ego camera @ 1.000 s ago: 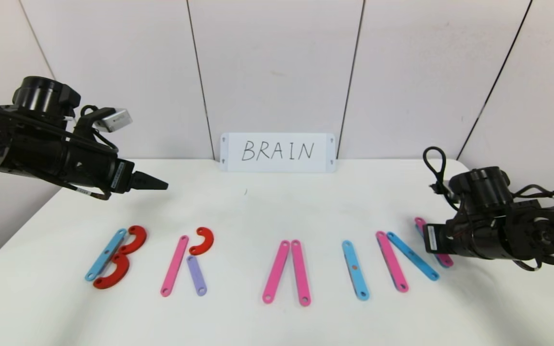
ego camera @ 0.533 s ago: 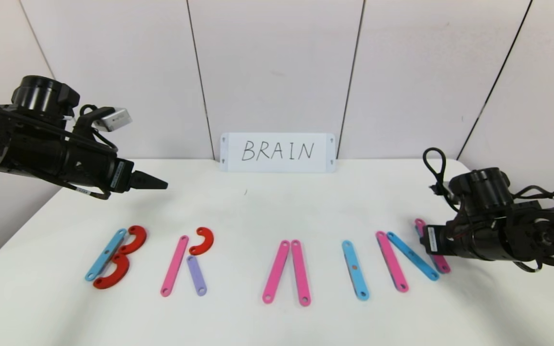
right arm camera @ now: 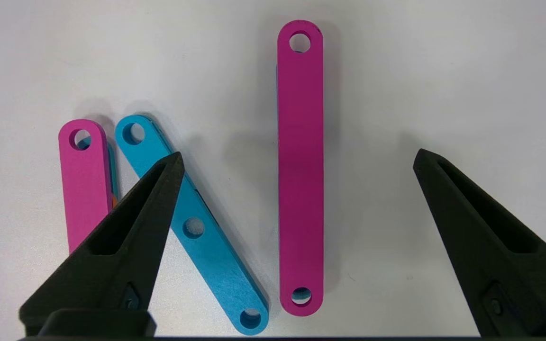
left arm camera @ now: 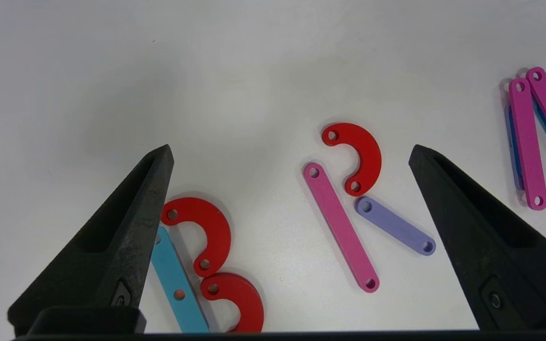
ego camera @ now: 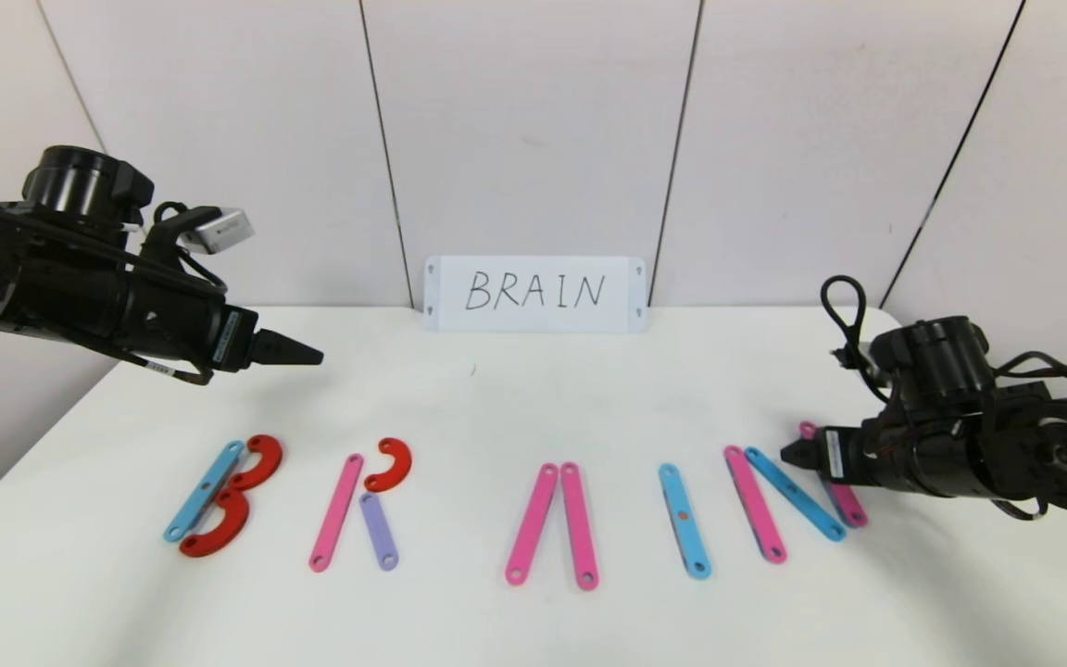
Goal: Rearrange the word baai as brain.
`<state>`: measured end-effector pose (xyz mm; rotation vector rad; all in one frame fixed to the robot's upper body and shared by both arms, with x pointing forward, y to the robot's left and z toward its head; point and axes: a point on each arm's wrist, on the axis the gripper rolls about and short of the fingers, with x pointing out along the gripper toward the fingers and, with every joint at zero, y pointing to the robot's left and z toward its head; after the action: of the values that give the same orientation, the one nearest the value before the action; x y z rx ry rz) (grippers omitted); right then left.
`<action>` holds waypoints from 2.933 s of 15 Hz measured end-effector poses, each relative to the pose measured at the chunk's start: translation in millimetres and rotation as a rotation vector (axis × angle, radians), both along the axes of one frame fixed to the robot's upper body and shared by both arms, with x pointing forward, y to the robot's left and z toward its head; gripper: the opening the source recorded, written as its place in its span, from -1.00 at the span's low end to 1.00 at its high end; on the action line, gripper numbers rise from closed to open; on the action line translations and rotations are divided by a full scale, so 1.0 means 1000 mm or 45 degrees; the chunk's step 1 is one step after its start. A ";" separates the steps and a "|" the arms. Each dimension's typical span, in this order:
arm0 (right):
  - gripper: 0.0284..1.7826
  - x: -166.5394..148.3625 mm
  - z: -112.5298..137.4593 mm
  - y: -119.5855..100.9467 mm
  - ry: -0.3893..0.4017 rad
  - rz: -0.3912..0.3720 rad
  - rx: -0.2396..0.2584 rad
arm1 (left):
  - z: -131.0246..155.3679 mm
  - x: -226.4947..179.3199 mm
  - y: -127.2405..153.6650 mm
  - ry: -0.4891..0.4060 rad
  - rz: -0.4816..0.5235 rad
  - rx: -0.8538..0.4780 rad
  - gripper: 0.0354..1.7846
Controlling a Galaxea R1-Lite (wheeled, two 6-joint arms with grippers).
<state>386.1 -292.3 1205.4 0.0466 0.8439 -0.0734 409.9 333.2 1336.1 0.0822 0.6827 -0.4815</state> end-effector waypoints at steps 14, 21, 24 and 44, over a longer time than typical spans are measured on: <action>0.95 -0.001 0.041 0.002 -0.179 0.031 0.029 | 0.003 -0.008 -0.002 -0.005 -0.008 -0.001 0.95; 0.95 -0.074 0.082 -0.010 -0.368 0.036 0.040 | 0.016 -0.071 -0.009 -0.054 -0.023 0.003 0.95; 0.95 -0.113 0.095 -0.016 -0.476 0.058 0.032 | 0.019 -0.112 -0.007 -0.097 0.000 0.006 0.95; 0.95 -0.316 0.094 -0.047 -1.052 -0.130 -0.034 | -0.019 -0.342 -0.008 -0.618 0.285 0.006 0.95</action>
<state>69.7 -339.5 1299.7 0.0870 0.0139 -0.1478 67.6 324.8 1317.0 0.1209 0.2122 -0.2293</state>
